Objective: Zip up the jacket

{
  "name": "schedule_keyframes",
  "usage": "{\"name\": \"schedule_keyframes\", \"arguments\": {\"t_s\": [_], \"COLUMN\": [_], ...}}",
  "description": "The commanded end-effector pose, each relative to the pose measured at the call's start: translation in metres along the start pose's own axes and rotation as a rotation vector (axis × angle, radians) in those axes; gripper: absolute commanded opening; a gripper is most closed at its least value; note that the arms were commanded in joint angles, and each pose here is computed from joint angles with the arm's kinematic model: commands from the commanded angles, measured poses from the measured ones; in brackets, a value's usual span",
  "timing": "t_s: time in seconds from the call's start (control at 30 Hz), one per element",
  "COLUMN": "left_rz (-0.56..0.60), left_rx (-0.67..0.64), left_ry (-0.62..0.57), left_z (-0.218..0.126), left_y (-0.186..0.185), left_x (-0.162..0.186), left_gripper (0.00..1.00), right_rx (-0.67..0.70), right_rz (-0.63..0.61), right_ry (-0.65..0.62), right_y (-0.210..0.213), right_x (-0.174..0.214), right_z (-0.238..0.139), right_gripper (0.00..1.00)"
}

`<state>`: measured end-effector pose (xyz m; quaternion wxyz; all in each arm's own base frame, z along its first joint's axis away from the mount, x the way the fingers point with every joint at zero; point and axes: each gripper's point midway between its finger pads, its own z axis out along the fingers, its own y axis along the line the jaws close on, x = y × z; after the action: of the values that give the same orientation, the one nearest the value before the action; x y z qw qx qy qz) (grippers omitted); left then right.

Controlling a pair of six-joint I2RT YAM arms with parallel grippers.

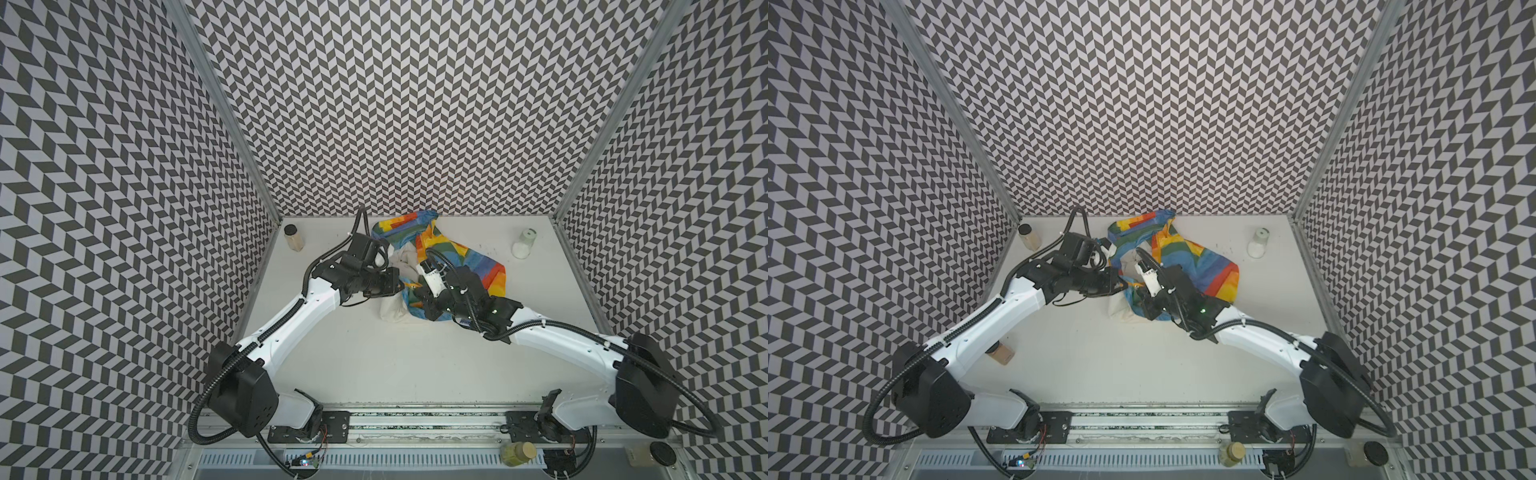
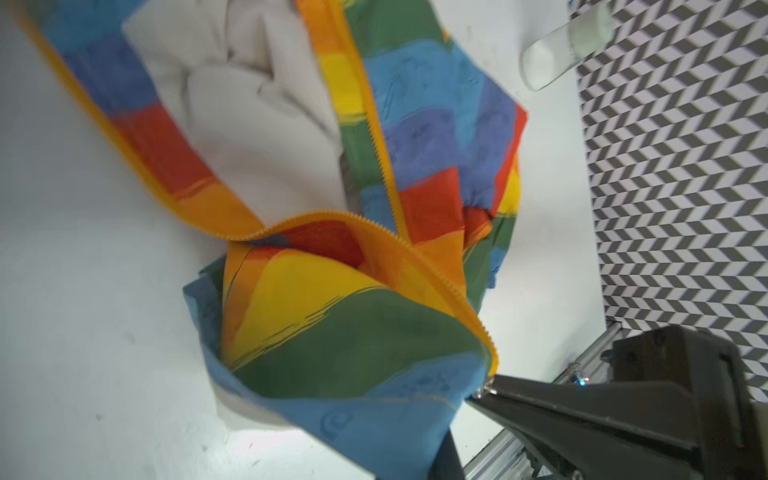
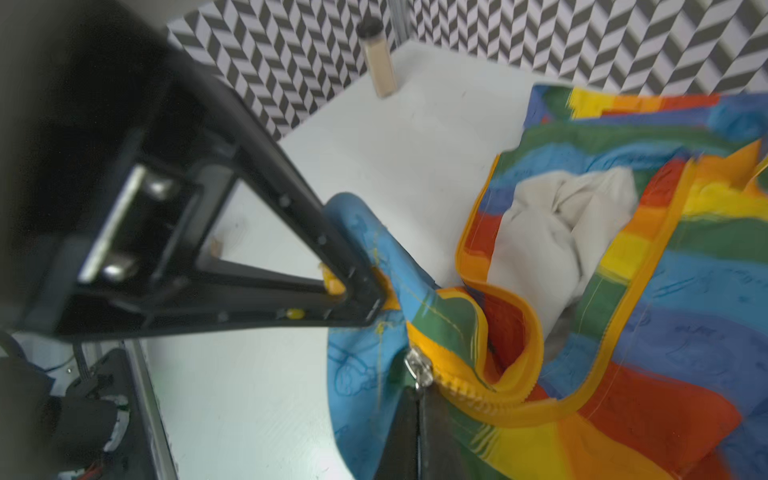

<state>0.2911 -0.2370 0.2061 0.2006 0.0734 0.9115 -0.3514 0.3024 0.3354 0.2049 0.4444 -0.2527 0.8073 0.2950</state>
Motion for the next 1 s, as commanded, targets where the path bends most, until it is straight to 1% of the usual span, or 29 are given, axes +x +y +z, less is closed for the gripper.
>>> {"name": "schedule_keyframes", "arguments": {"t_s": [0.0, 0.07, 0.17, 0.37, 0.63, 0.97], "left_rz": [-0.036, -0.058, -0.082, -0.093, -0.1, -0.134], "left_rx": [0.001, -0.011, -0.019, -0.025, -0.047, -0.041], "left_ry": [-0.113, -0.12, -0.148, -0.151, -0.14, -0.142], "left_z": [-0.021, -0.025, -0.032, -0.037, -0.038, -0.037], "left_y": [0.0, 0.006, 0.012, 0.016, 0.024, 0.03], "left_x": [-0.002, 0.009, 0.019, 0.029, 0.039, 0.052], "left_gripper": [0.0, 0.0, 0.0, 0.0, 0.0, 0.0], "right_rx": [-0.068, -0.078, -0.079, -0.036, 0.107, 0.13], "right_rz": [0.026, 0.028, 0.023, 0.005, -0.013, -0.019], "right_ry": [-0.006, 0.048, 0.084, 0.095, 0.092, 0.076], "right_y": [0.022, 0.025, 0.026, 0.019, -0.007, -0.017], "right_x": [-0.007, -0.001, 0.004, 0.005, 0.003, -0.013], "right_z": [0.007, 0.013, 0.02, 0.023, 0.024, 0.026], "right_gripper": [0.0, 0.0, 0.0, 0.0, 0.0, 0.0]}}
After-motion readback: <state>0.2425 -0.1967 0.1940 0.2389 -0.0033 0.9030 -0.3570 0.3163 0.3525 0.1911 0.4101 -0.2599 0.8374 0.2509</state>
